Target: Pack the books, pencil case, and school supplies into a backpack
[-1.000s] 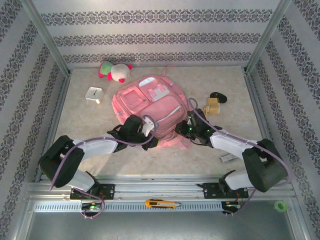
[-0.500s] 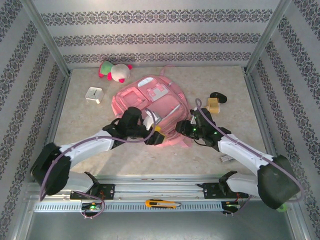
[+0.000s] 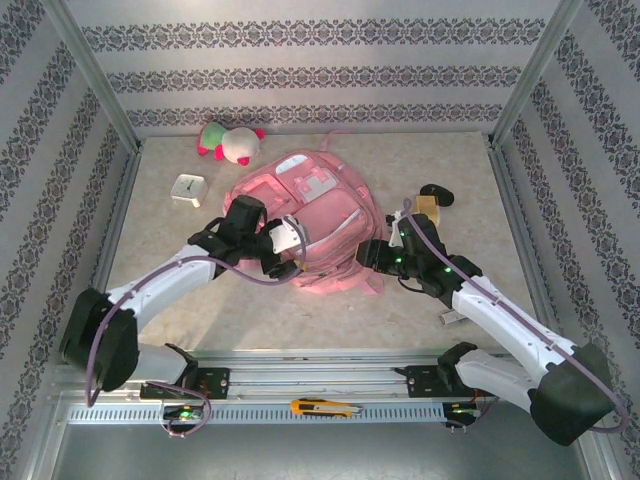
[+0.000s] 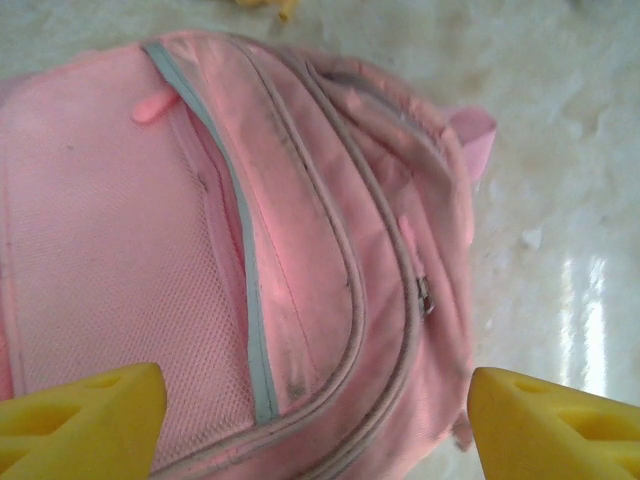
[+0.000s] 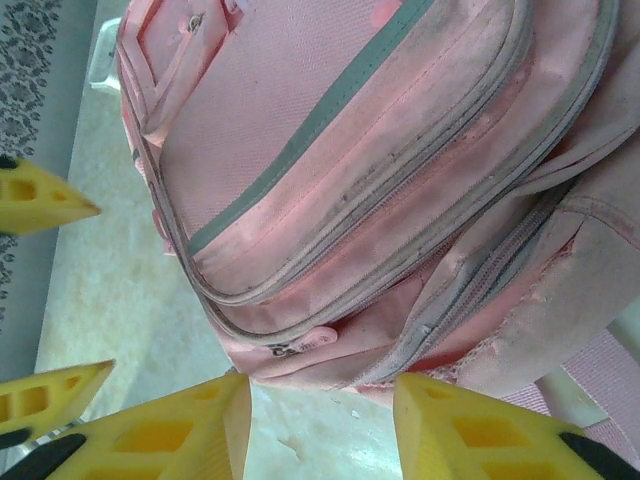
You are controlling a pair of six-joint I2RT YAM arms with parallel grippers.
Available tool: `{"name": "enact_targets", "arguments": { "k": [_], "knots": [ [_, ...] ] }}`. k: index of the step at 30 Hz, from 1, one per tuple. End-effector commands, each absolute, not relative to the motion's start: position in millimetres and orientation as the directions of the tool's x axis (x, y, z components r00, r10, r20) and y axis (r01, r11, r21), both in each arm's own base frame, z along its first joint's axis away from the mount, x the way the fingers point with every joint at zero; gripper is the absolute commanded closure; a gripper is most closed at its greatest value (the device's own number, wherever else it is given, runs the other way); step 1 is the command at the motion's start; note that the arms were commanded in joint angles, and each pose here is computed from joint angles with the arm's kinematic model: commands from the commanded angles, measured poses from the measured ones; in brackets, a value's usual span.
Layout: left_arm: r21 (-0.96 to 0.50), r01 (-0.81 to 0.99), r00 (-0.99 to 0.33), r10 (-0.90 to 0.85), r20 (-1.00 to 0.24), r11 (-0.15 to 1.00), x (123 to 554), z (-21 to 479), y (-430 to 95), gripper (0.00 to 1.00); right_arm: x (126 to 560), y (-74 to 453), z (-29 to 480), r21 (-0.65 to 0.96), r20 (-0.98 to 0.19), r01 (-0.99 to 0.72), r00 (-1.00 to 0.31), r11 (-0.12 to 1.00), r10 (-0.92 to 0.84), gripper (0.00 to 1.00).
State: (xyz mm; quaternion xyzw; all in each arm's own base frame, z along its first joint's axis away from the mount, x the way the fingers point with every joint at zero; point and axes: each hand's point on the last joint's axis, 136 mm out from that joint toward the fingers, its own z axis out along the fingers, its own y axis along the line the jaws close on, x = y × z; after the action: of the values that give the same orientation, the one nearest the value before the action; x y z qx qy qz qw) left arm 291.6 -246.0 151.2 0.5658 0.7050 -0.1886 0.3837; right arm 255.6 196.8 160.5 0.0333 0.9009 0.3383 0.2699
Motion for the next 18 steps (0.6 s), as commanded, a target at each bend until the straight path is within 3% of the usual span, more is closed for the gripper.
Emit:
{"name": "enact_targets", "arguments": {
  "k": [1, 7, 18],
  "knots": [
    [0.314, 0.937, 0.118, 0.71, -0.694, 0.151, 303.1, 148.1, -248.7, 0.19, 255.7, 204.4, 169.9, 0.611, -0.495, -0.175, -0.845, 0.772, 0.2, 0.58],
    [0.33, 0.943, 0.189, 0.738, -0.647, 0.048, 308.6, 129.0, -255.6, 0.16, 256.1, 206.5, 169.3, 0.61, -0.502, -0.181, -0.842, 0.771, 0.199, 0.56],
    [0.419, 0.908, 0.275, 0.777, -0.566, -0.016, 324.6, 106.5, -265.0, 0.15, 254.6, 205.0, 168.6, 0.612, -0.505, -0.178, -0.838, 0.77, 0.208, 0.56]
  ]
}}
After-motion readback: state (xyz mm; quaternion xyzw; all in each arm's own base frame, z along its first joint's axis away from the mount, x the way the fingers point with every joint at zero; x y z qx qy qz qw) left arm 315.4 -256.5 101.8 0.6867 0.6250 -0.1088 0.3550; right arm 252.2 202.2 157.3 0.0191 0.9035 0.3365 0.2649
